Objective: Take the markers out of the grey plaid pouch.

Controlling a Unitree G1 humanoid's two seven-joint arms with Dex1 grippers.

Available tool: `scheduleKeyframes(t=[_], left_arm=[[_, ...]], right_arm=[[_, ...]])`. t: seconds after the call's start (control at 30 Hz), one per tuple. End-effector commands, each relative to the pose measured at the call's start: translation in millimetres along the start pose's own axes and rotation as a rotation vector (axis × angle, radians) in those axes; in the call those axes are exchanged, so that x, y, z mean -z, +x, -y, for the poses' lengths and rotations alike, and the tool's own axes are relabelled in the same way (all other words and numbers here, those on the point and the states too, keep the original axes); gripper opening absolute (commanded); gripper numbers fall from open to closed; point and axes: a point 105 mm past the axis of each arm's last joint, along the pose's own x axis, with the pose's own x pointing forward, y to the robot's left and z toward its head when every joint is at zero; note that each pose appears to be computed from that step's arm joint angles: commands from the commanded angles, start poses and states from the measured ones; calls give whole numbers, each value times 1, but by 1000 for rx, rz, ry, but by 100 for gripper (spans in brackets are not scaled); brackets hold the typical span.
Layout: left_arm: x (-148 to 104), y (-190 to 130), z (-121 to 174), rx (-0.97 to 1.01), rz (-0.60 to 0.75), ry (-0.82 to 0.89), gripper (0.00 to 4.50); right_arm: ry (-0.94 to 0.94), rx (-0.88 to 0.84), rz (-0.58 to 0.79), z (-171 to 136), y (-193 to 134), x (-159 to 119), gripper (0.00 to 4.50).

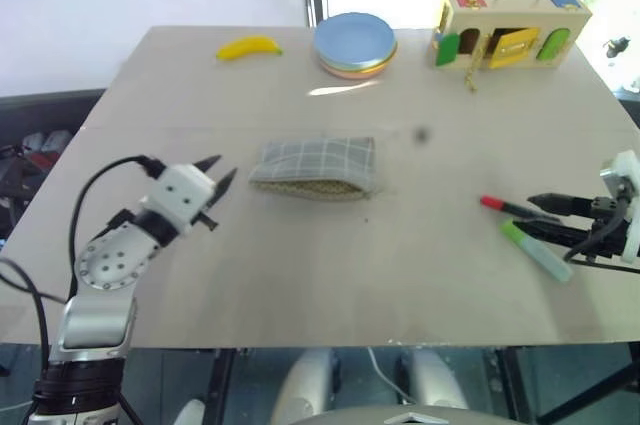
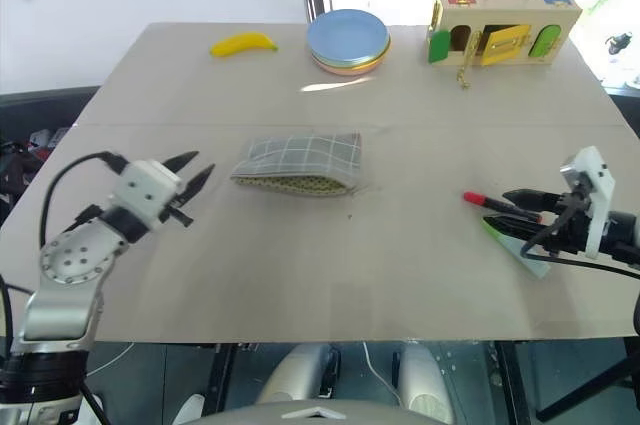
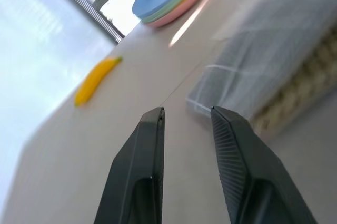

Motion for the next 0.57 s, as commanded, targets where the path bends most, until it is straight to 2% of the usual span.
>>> scheduleKeyframes(t=[0.03, 0.13, 0.23, 0.33, 0.43, 0.57], left_arm=[[1, -27, 52, 199, -53, -354, 150], [7, -53, 81, 286, -137, -502, 150], [26, -82, 99, 328, -250, -553, 150], [36, -96, 96, 311, -291, -556, 150], [42, -101, 88, 295, -305, -530, 150], [44, -102, 81, 289, -294, -489, 150]], right_arm=[[-14, -3, 65, -18, -11, 6, 382], [-13, 20, 82, -26, -20, 27, 382], [26, 63, 10, -26, -40, 66, 382], [12, 71, 48, -28, -61, 81, 382], [4, 67, -6, -28, -74, 93, 382], [-14, 87, 2, -22, -82, 91, 382]])
